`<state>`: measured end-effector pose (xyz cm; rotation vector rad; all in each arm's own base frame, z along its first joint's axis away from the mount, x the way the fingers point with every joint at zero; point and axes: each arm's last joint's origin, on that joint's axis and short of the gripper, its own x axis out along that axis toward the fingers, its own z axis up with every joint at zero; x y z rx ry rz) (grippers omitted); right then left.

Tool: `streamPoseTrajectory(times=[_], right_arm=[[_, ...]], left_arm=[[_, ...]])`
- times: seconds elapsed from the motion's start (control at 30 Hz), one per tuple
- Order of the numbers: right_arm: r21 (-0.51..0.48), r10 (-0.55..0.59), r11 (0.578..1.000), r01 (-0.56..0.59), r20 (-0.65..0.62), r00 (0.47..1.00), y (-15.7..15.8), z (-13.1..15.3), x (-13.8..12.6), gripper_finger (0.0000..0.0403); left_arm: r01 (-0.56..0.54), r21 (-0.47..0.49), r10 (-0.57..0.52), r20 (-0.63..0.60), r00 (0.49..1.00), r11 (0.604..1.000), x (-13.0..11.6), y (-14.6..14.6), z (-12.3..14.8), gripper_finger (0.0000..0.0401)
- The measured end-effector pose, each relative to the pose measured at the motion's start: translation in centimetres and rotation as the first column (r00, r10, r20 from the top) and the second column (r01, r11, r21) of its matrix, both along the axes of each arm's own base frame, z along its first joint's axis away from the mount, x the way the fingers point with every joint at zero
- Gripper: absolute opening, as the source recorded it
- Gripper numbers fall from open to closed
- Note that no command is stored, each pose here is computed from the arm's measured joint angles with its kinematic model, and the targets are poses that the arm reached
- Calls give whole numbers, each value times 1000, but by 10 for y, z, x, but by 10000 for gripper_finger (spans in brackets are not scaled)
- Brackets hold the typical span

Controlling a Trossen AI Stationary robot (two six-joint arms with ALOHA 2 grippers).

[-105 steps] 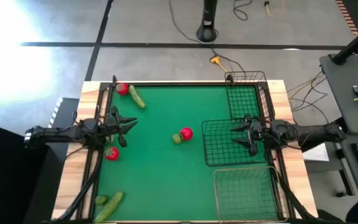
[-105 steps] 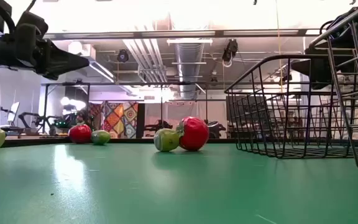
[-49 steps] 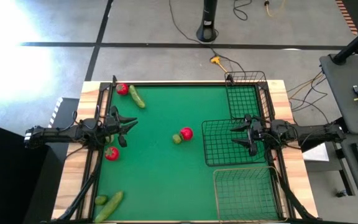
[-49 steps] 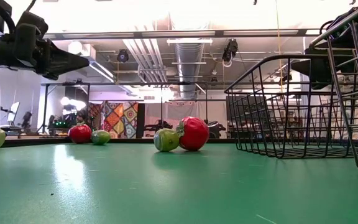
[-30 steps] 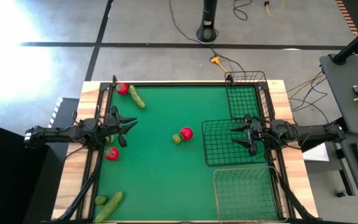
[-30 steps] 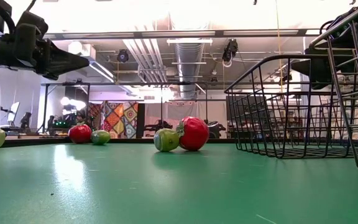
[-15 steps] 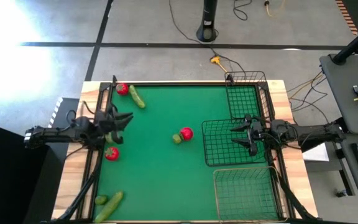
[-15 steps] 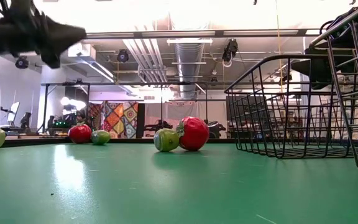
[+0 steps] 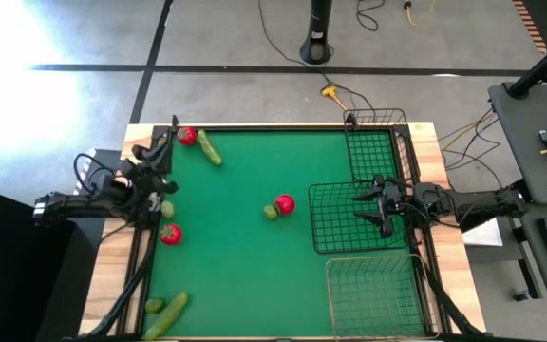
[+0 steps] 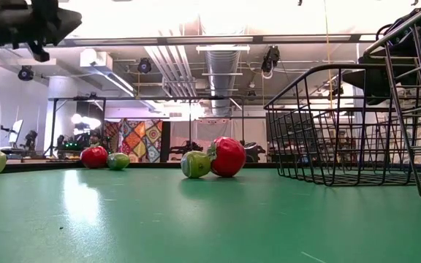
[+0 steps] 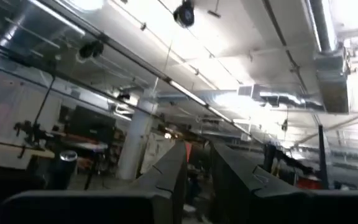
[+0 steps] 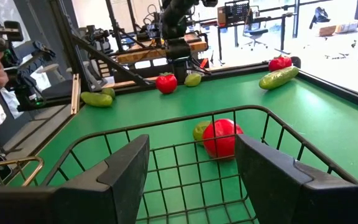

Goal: Sort produce into baskets
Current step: Put the top cucumber into the top black wire basket

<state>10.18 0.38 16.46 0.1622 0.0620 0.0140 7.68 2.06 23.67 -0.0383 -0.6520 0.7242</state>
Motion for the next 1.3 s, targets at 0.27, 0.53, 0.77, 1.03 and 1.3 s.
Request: streamPoseTrajectory(times=[0.27, 0.53, 0.77, 1.03, 1.3], right_arm=[[0, 0, 1000, 0, 0, 1000, 0, 0, 0, 228], [0, 0, 1000, 0, 0, 1000, 0, 0, 0, 228], [0, -1, 1000, 1, 0, 1000, 0, 0, 0, 228], [0, 0, 1000, 0, 0, 1000, 0, 0, 0, 228], [0, 0, 1000, 0, 0, 1000, 0, 0, 0, 228]], left_arm=[[-284, -194, 273, -79, 959, 939, 17, 21, 5, 56], [-546, -366, 364, -459, 810, 754, 46, 65, 18, 56], [-685, -378, 378, -621, 687, 623, 72, 103, 32, 56], [-519, -604, 412, -320, 853, 605, 109, 121, 26, 56], [-443, -656, 366, -262, 893, 611, 136, 125, -5, 56]])
